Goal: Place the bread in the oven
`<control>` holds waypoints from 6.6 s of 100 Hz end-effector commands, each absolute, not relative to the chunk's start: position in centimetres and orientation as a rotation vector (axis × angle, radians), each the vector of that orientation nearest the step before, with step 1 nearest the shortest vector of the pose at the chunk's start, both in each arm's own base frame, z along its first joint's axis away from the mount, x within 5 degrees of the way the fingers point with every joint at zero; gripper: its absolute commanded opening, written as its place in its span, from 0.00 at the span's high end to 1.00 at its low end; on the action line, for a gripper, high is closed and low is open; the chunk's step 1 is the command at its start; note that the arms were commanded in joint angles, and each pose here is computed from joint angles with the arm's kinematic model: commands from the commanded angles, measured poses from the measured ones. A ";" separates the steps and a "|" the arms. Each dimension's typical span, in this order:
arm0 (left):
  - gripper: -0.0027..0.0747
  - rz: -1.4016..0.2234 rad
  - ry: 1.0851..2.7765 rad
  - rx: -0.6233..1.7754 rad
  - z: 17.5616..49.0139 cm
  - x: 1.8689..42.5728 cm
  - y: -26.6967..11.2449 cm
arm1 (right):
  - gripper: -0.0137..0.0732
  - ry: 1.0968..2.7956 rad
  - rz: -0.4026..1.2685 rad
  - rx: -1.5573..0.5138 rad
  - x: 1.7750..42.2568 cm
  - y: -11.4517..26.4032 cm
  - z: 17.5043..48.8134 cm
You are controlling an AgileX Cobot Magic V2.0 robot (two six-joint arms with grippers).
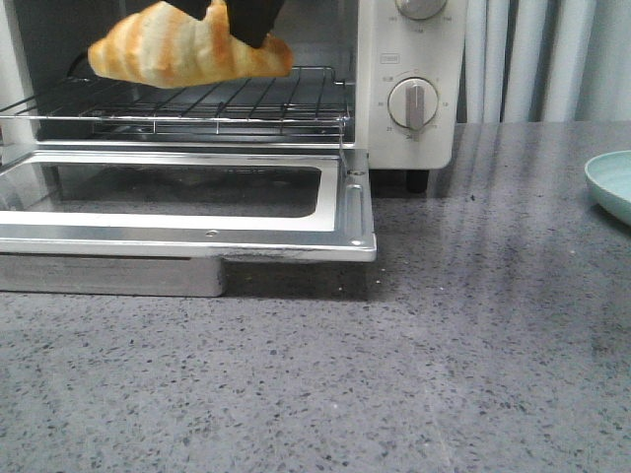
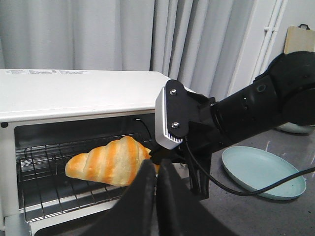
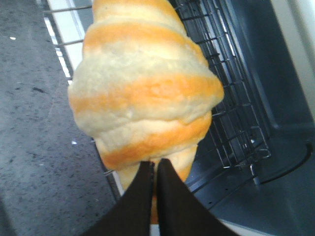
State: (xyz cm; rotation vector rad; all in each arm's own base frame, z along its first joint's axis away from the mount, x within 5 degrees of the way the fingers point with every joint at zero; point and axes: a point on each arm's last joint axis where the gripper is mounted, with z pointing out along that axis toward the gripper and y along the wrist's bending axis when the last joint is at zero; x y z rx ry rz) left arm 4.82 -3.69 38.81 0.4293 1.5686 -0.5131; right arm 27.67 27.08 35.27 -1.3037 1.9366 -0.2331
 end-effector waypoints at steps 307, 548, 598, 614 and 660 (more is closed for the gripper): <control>0.99 -0.221 1.438 0.119 26.0 5.0 -1.1 | 0.92 2.248 -0.028 -1.162 8.0 9.6 34.3; 0.99 -0.221 1.438 0.119 26.0 5.0 -1.1 | 0.92 1.745 0.033 0.088 5.4 -0.2 18.2; 0.99 -0.221 1.438 0.119 26.0 5.0 -1.1 | 0.92 1.789 -0.089 0.133 5.2 -0.7 17.8; 0.99 -0.221 1.438 0.119 26.0 5.0 -1.1 | 0.92 1.786 -0.117 0.098 5.3 -0.7 17.9; 0.99 -0.221 1.438 0.119 26.0 5.0 -1.1 | 0.92 1.786 -0.100 -0.005 5.3 -0.4 17.9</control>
